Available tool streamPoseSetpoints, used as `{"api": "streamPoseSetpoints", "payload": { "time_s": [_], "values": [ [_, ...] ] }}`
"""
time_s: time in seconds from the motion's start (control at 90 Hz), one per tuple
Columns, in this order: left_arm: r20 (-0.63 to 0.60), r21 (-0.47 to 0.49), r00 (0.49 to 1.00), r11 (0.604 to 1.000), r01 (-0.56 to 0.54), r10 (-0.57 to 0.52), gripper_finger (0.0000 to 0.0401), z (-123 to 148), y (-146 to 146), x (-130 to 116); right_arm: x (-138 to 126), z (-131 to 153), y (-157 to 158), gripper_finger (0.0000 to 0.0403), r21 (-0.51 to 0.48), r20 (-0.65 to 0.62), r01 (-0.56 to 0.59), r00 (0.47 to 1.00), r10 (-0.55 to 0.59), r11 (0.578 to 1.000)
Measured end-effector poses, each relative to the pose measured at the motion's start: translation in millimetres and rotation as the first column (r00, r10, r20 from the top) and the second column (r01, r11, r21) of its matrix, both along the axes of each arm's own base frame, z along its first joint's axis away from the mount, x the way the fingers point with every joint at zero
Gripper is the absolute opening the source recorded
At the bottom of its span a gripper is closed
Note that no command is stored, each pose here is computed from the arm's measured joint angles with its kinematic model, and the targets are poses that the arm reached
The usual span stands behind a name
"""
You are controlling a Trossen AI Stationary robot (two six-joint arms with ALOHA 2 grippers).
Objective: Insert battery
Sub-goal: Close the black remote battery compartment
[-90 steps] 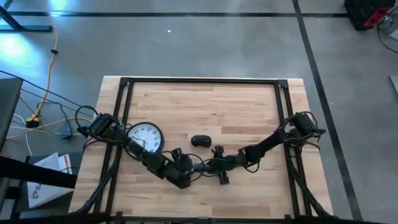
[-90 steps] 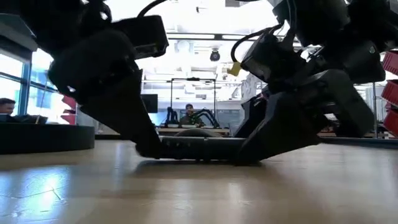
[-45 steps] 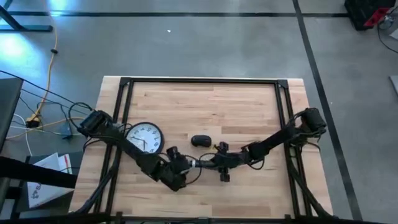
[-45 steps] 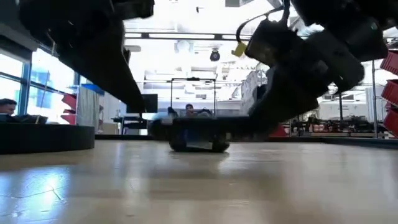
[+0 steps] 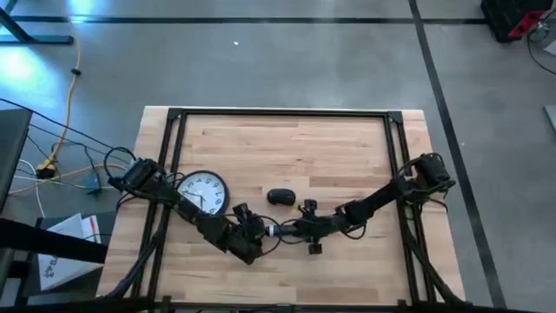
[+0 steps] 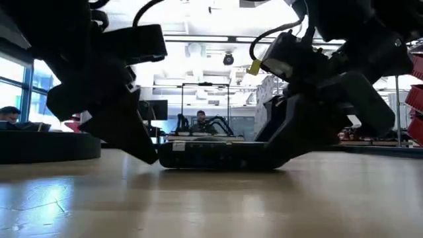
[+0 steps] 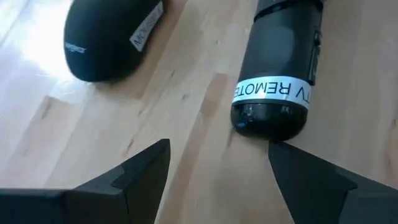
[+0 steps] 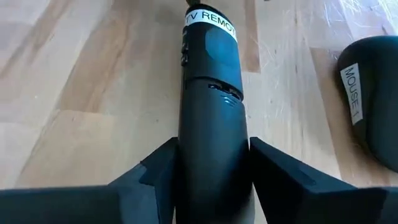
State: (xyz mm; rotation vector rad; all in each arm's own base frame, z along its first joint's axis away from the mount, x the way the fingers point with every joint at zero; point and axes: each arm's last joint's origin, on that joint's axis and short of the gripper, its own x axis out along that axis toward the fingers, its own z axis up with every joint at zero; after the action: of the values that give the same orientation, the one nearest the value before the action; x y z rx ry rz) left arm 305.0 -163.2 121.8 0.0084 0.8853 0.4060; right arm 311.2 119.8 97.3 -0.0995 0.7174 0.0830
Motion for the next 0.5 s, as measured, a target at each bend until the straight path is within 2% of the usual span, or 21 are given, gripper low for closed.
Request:
{"api": "streamPoseSetpoints", "payload": {
  "time_s": [0.133, 0.378, 0.5],
  "values": [
    [0.006, -0.019, 1.0, 1.0, 0.0, 0.001, 0.0257, -1.3, 1.3, 3.0, -0.4, 0.1, 2.1, 0.0164, 0.039, -0.002, 0.005, 1.0, -0.005, 0.999],
    [0.076, -0.034, 0.996, 0.998, 0.046, -0.043, 0.0257, 2.6, 1.6, 13.9, -0.3, 0.5, 4.4, 0.0185, 0.046, 0.012, -0.003, 1.0, 0.003, 0.999],
    [0.064, -0.035, 0.996, 0.998, 0.058, -0.055, 0.0257, 2.4, 3.0, 14.5, 0.8, 1.7, 4.5, 0.0195, 0.049, 0.029, 0.001, 1.0, -0.002, 0.999]
  ]
}}
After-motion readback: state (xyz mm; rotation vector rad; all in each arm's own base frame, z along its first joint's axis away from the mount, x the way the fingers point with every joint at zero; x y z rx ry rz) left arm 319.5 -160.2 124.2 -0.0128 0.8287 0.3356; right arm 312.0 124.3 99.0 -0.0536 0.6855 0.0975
